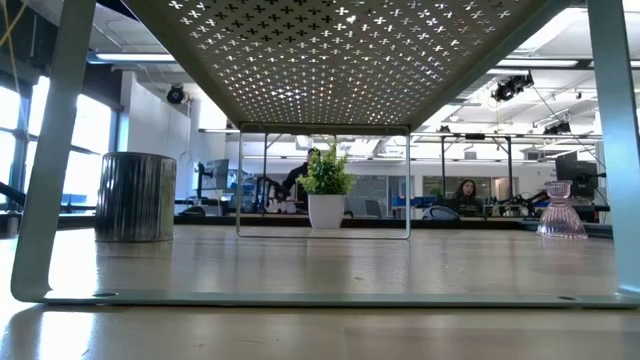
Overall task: Pick & Place candle stick holders
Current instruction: Put the left green scented candle on the shelf aligned with the transparent candle holder
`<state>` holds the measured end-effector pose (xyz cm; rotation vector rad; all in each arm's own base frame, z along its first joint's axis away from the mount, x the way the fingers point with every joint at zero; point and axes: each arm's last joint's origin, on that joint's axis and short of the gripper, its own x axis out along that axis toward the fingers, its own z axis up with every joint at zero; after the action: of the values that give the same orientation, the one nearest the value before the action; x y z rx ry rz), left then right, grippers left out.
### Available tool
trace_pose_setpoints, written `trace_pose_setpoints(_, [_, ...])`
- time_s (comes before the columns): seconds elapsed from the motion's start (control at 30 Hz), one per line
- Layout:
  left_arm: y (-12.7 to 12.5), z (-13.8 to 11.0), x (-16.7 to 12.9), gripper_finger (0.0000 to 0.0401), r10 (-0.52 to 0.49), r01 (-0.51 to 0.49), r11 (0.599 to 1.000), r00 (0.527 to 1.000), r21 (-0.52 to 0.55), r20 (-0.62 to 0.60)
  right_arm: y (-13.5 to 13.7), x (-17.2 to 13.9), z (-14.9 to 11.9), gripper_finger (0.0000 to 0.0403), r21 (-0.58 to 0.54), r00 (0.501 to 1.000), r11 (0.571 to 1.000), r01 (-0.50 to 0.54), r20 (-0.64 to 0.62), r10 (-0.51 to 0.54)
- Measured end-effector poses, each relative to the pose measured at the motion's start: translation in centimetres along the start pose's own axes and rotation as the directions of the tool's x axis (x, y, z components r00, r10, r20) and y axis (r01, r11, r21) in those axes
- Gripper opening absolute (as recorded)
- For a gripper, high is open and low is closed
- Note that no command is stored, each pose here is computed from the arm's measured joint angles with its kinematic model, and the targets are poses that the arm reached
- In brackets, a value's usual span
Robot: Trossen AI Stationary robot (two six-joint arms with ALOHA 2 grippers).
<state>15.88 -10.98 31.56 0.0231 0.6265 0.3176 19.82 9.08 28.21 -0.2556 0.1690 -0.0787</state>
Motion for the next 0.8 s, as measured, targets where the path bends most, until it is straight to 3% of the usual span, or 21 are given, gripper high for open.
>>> trace_pose_setpoints(0.1, [0.1, -0.2, 0.0, 0.037, -0.006, 0.007, 1.0, 1.0, 0.027, -0.027, 0.0, 0.0, -0.1, 0.0393, -0.008, 1.0, 1.0, -0.002, -0.011, 0.002])
trace_pose_setpoints(0.23, [0.7, -1.1, -0.1, 0.037, 0.018, 0.004, 0.985, 0.992, 0.17, -0.128, 0.0, 0.0, -0.2, 0.0393, -0.014, 1.0, 1.0, -0.004, -0.021, 0.004])
trace_pose_setpoints(0.47, [2.0, -2.3, -0.4, 0.037, 0.099, -0.04, 0.974, 0.961, 0.224, -0.258, 0.1, 0.0, -0.3, 0.0393, -0.018, 1.0, 1.0, -0.005, -0.029, 0.005])
trace_pose_setpoints(0.67, [2.0, -2.6, -0.4, 0.037, 0.023, 0.052, 0.981, 0.924, 0.184, -0.382, 0.0, 0.0, -0.3, 0.0393, -0.021, 1.0, 1.0, -0.005, -0.029, 0.005])
trace_pose_setpoints(0.8, [2.8, -2.2, 0.6, 0.037, 0.015, 0.032, 0.995, 0.894, 0.098, -0.448, 0.0, 0.0, -0.3, 0.0393, -0.024, 1.0, 1.0, -0.005, -0.029, 0.005])
